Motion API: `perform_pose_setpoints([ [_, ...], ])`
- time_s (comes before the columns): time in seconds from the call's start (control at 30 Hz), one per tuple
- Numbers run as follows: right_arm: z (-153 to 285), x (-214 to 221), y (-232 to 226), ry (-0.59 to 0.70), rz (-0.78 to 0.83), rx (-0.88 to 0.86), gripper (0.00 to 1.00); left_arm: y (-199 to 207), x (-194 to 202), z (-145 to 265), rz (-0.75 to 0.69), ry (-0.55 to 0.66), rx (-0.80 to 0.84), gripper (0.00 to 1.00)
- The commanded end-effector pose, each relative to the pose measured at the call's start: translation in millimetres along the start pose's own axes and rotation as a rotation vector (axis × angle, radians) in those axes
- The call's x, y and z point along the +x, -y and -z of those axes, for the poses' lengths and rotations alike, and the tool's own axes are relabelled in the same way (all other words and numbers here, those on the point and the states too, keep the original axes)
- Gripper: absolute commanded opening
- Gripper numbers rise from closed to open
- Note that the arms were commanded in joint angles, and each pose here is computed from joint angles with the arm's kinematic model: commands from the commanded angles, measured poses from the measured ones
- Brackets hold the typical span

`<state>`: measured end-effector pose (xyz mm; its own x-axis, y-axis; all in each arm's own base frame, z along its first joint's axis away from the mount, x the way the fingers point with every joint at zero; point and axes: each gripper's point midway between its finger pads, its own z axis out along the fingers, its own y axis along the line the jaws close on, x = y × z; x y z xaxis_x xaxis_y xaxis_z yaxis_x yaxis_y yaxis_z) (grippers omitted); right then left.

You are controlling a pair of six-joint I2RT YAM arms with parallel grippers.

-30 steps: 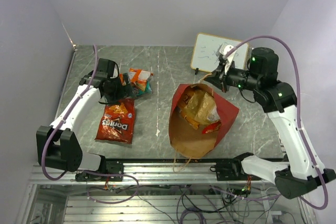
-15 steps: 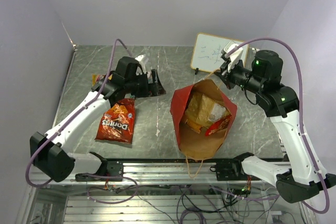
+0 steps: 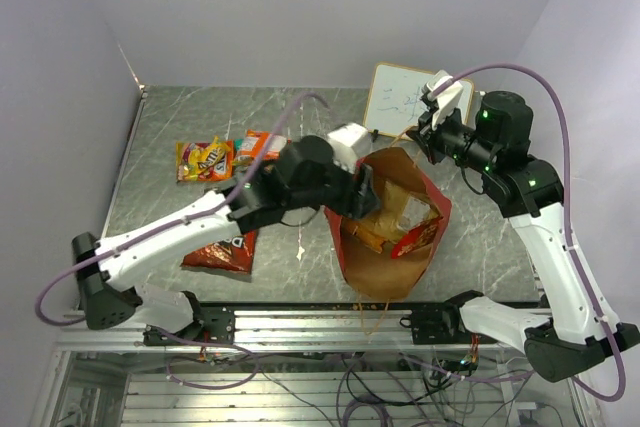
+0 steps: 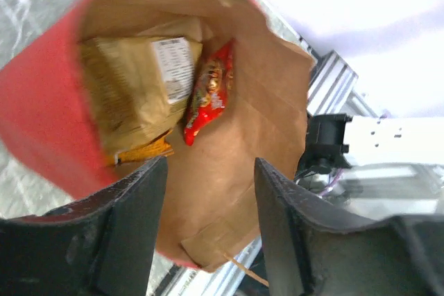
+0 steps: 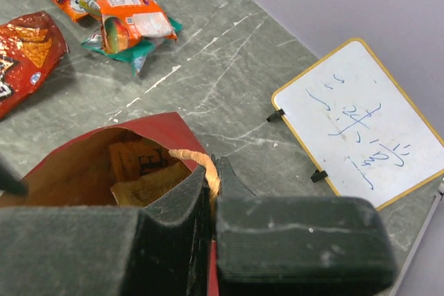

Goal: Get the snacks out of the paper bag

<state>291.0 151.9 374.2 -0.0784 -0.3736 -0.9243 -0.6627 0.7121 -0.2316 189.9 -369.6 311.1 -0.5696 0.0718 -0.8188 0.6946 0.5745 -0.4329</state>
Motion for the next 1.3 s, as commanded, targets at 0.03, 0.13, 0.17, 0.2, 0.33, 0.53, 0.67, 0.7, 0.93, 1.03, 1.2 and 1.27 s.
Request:
perform_pose_setpoints([
  [0.03,0,-10,7,0.030,0.033,0.027,0.00,39,17,-38,-0.198,-0.031,-0.026,0.45],
  [0.13,3,-9,8,0.017,0.059,0.028,0.00,53,33,-58,-0.250,-0.074,-0.041,0.35],
  [0.17,4,-10,8,0.018,0.065,0.029,0.00,55,38,-65,-0.257,-0.083,-0.045,0.35],
  [0.2,5,-10,8,0.018,0.066,0.031,0.00,51,46,-72,-0.262,-0.103,-0.065,0.34],
  [0.33,7,-16,8,0.040,0.065,0.030,0.00,31,67,-90,-0.268,-0.147,-0.153,0.27],
  [0.53,11,-21,8,0.053,0.068,0.034,0.00,1,94,-114,-0.324,-0.222,-0.286,0.27],
  [0.67,12,-19,10,0.044,0.082,0.041,0.00,-18,104,-124,-0.361,-0.262,-0.386,0.41],
  [0.7,12,-20,10,0.046,0.083,0.042,0.00,-23,106,-125,-0.368,-0.273,-0.413,0.44],
  [0.93,14,-24,9,0.058,0.067,0.041,0.00,-46,111,-127,-0.395,-0.296,-0.545,0.70],
  [1.03,14,-25,10,0.059,0.069,0.043,0.00,-52,107,-125,-0.403,-0.287,-0.588,0.75],
  [1.2,14,-27,10,0.060,0.074,0.041,0.00,-75,105,-123,-0.380,-0.299,-0.676,0.78],
  [1.27,13,-27,10,0.058,0.073,0.038,0.00,-81,102,-124,-0.374,-0.291,-0.700,0.79],
])
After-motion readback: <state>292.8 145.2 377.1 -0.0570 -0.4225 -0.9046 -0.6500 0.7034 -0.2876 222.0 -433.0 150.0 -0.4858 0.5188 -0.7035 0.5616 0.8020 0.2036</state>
